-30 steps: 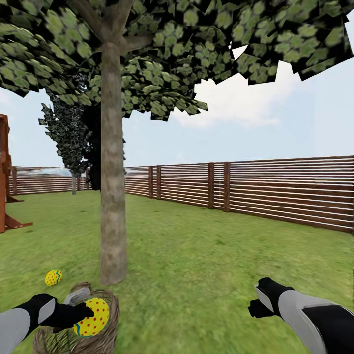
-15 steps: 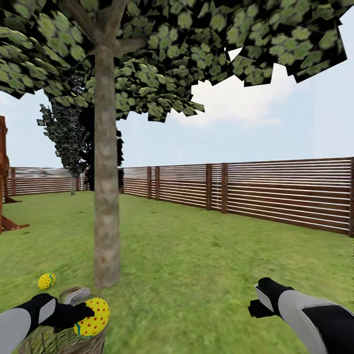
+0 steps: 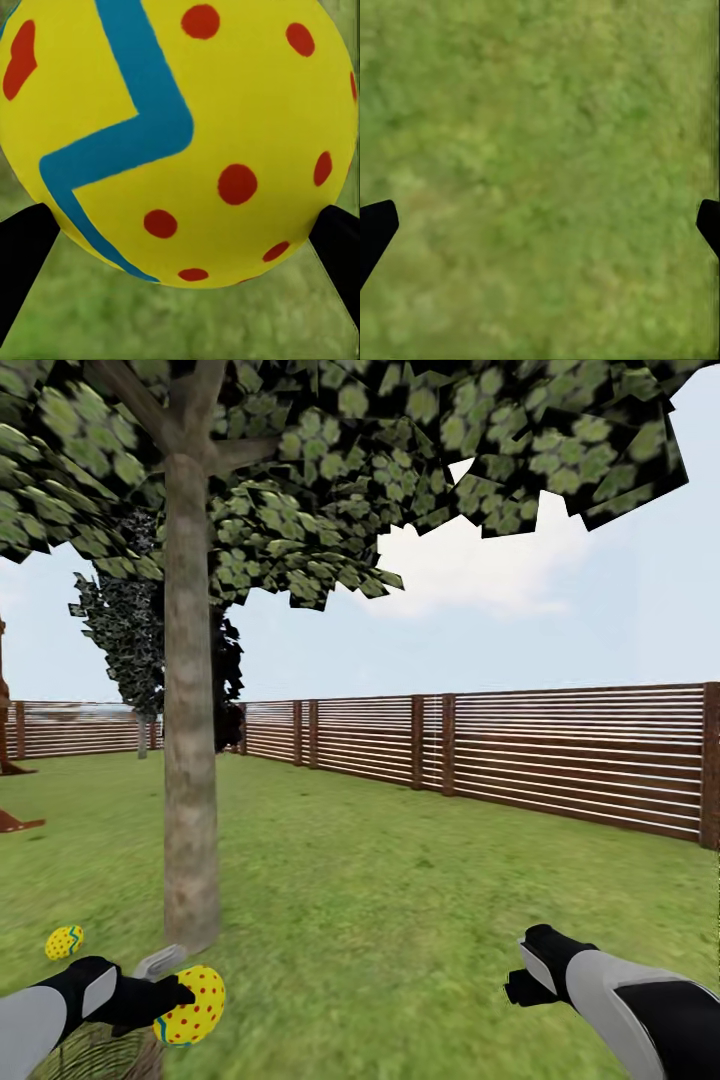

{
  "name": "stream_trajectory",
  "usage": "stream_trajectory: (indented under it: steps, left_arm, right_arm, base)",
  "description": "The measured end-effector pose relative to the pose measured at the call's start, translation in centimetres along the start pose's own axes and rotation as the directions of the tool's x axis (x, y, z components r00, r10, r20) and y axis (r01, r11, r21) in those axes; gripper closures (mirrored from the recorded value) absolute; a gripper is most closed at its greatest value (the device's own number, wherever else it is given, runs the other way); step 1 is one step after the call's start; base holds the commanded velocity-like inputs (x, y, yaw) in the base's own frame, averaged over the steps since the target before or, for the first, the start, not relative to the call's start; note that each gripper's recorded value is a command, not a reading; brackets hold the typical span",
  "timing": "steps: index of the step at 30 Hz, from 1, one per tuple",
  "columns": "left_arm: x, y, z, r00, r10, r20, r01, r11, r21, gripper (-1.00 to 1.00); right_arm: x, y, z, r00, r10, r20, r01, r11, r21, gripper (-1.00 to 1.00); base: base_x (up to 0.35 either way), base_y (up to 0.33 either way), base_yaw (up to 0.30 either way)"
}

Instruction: Take the three Easter eggs out of the wicker basket on the lawn in the garden, then place them on the lawn next to a single tree (choose any tree) so that all three eggs are next to the same tree and none are left in the basket.

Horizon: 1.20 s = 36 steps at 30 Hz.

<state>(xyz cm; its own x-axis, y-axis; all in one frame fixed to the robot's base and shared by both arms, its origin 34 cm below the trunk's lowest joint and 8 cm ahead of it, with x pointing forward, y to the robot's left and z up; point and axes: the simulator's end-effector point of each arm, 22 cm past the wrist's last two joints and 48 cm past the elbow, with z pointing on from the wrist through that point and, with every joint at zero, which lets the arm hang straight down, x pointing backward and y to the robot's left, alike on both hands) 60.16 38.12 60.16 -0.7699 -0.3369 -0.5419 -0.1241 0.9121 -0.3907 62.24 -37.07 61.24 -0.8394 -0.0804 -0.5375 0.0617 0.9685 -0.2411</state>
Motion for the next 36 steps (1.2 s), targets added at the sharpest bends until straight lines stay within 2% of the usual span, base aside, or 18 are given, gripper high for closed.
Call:
stream_trajectory:
  steps: [10, 14, 24, 36]
  left_arm:
    - [-1.4, -1.0, -1.2, 1.000, -0.001, -0.002, 0.001, 1.000, 0.003, 1.00]
    - [-1.9, -1.5, -1.7, 1.000, 0.000, -0.004, 0.000, 1.000, 0.003, 1.00]
    - [-3.3, -2.3, -3.0, 1.000, -0.001, -0.005, 0.001, 1.000, 0.004, 1.00]
    - [-4.1, -3.4, -3.7, 1.000, 0.003, -0.009, -0.003, 1.000, 0.009, 1.00]
  right_arm:
    - [-1.5, -1.0, -1.4, 1.000, 0.007, 0.000, -0.007, 1.000, 0.003, -1.00]
    - [-2.4, -1.5, -1.9, 1.000, 0.014, 0.025, -0.014, 1.000, 0.000, -1.00]
    - [-3.4, -2.2, -3.2, 1.000, 0.014, 0.015, -0.014, 1.000, 0.005, -1.00]
    - [-4.4, -2.5, -4.3, 1.000, 0.014, 0.016, -0.014, 1.000, 0.008, -1.00]
  base:
    - [0.036, -0.271, 0.000]
    - [0.000, -0.318, 0.000]
    - [-0.046, -0.230, 0.003]
    - [-0.062, -0.345, 0.268]
